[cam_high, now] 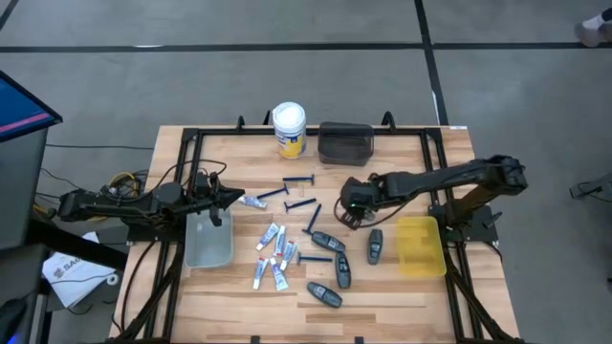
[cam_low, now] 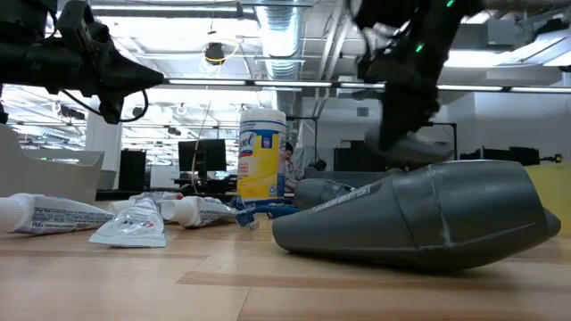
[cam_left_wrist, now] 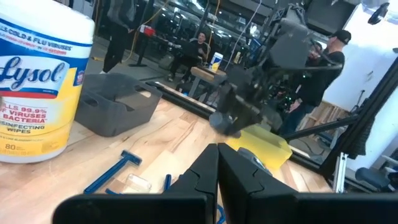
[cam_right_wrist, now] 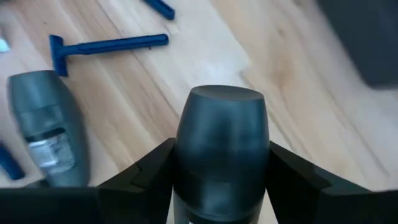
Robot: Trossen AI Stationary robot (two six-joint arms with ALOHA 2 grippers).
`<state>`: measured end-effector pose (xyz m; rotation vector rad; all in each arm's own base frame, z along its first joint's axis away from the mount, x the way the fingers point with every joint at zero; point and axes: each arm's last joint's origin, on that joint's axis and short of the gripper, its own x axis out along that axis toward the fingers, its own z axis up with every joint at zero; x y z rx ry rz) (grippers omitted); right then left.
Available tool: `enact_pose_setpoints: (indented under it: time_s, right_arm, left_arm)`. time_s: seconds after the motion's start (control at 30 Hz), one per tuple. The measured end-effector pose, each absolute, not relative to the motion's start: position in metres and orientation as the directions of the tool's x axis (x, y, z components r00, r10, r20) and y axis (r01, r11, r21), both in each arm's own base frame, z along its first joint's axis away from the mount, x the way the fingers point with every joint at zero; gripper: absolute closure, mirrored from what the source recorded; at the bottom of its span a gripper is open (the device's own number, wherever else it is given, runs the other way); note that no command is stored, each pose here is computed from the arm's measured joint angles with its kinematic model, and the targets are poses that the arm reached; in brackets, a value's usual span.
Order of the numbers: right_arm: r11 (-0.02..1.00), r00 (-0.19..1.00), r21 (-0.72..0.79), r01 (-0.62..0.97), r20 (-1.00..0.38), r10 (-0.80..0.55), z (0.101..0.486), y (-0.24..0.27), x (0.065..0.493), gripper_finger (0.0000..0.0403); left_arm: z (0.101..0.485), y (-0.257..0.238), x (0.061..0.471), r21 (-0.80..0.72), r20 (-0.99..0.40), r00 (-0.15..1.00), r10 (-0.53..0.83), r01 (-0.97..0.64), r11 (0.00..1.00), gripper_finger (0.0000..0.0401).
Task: Pick & Place Travel size toiletries
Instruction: Put the black deodorant into the yellow bin
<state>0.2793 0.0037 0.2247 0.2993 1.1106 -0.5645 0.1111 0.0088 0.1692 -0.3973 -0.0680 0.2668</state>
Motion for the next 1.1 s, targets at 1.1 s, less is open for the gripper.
enact_pose_setpoints:
  time_s: [1.1]
  right_arm:
    - [0.464, 0.003, -0.188, 0.865, -0.924, -0.381, 0.213, 0.118, 0.128, 0.0191]
  left_arm:
    - [0.169, 0.009, 0.112, -0.390, 0.010, 0.963, 0.270, -0.245, 0.888, 0.0401]
